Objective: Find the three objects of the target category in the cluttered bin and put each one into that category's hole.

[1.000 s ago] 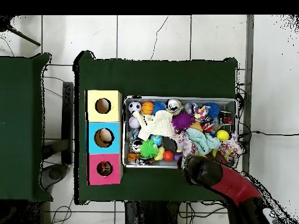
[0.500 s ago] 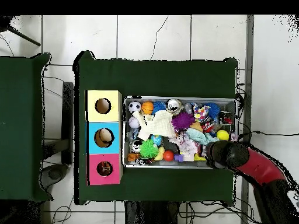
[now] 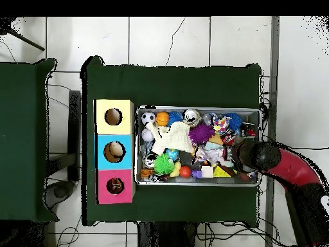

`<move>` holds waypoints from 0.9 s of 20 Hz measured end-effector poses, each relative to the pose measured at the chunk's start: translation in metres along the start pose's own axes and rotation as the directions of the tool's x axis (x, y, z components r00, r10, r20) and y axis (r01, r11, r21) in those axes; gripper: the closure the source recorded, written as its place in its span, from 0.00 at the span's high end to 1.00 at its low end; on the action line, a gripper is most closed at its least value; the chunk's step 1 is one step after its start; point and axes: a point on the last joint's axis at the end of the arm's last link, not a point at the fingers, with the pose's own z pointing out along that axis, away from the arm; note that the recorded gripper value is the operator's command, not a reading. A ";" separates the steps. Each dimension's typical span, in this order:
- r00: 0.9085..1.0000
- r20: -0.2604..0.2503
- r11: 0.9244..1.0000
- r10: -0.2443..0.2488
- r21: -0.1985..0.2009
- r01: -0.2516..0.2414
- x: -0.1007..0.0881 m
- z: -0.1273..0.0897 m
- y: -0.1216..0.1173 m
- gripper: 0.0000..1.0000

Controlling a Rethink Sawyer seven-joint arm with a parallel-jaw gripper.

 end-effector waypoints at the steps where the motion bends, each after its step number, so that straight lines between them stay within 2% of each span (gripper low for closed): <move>1: 1.000 0.003 1.000 -0.005 0.001 0.005 -0.002 -0.001 0.000 0.00; 6: 0.998 0.037 0.999 -0.047 0.015 0.047 -0.022 -0.008 0.004 0.00; 12: 0.994 0.064 0.996 -0.083 0.038 0.081 -0.035 -0.019 0.006 0.00; 18: 0.991 0.090 0.992 -0.102 0.080 0.095 -0.040 -0.053 -0.006 0.00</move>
